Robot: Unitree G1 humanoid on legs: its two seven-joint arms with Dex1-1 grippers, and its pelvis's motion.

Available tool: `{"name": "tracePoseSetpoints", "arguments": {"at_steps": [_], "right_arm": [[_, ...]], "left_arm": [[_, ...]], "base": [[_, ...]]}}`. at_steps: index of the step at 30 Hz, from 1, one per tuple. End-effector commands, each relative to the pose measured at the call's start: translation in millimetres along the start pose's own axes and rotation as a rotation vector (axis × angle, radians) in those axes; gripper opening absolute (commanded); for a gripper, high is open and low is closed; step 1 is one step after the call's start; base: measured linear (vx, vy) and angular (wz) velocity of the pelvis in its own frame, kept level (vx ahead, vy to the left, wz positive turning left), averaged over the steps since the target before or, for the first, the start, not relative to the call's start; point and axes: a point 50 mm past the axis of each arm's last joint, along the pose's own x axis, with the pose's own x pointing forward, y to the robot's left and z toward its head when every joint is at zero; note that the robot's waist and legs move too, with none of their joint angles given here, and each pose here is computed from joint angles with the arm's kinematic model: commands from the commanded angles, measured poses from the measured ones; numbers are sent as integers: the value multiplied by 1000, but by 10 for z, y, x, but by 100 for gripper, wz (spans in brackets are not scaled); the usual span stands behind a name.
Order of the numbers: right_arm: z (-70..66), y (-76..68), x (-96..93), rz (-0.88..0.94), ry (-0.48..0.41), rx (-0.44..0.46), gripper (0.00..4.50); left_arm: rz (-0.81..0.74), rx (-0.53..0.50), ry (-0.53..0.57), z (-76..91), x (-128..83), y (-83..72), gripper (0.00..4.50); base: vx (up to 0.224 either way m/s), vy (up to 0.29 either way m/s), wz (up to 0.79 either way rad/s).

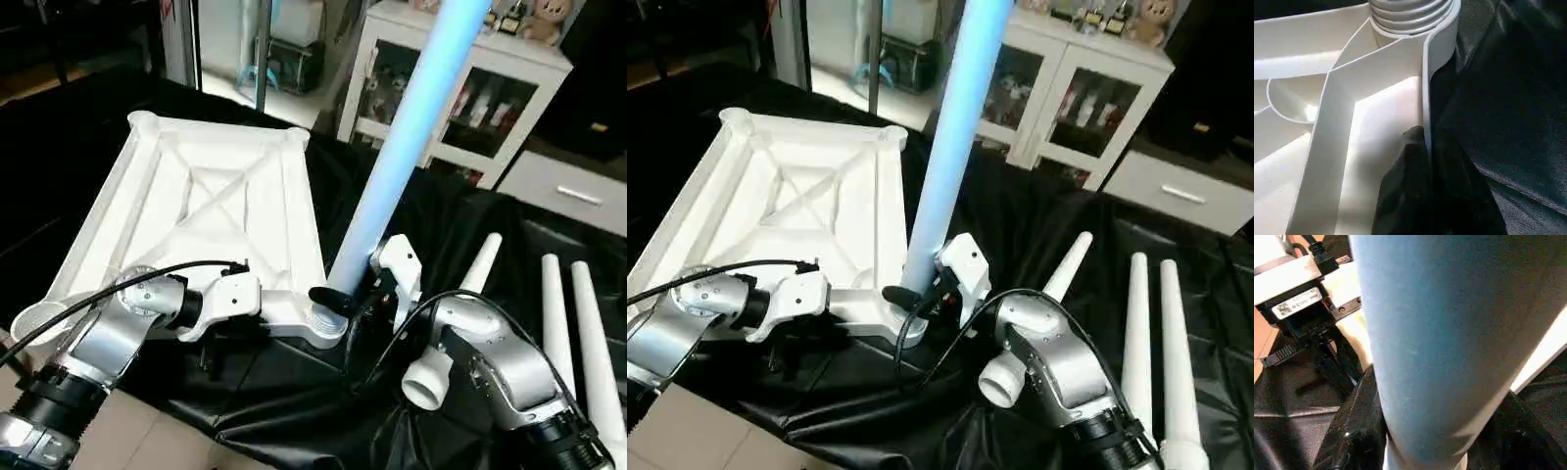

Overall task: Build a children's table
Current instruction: Pick table leg

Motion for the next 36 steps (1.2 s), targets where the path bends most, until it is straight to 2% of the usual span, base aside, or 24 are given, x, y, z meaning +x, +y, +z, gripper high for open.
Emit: {"name": "tracePoseSetpoints", "arguments": {"at_steps": [1,5,11,15,18,20,22,24,26,30,31,36], "right_arm": [[-734,-39,-207,-110,324,150,183],[-708,-55,-184,-131,301,146,183],[-553,-146,-74,-178,239,119,183],[-522,-204,-9,-231,242,100,183],[-555,-280,65,-349,253,101,183],[-600,-404,136,-544,288,99,183],[-607,-427,145,-581,291,102,183],[-630,-481,197,-694,294,128,183],[-658,-498,289,-772,293,196,183],[-665,-525,373,-866,294,247,183],[-660,-556,410,-938,290,310,183],[-577,-579,481,-967,271,292,183]], "left_arm": [[-22,-11,-84,67,92,-82,0],[-10,-18,-87,73,86,-77,0],[22,-21,-123,124,56,16,0],[63,-25,-118,156,49,119,0],[140,-47,-100,193,116,204,0],[266,-124,-95,268,211,337,0],[282,-136,-95,286,231,354,0],[351,-181,-81,358,327,419,0],[432,-247,-83,471,453,497,0],[494,-308,-104,638,578,555,0],[542,-339,-121,768,638,594,0],[560,-349,-123,850,667,607,0]], "base": [[0,0,0],[0,0,0],[0,0,0],[0,0,0],[0,0,0],[0,0,0],[0,0,0],[0,0,0],[0,0,0],[0,0,0],[0,0,0],[0,0,0]]}}
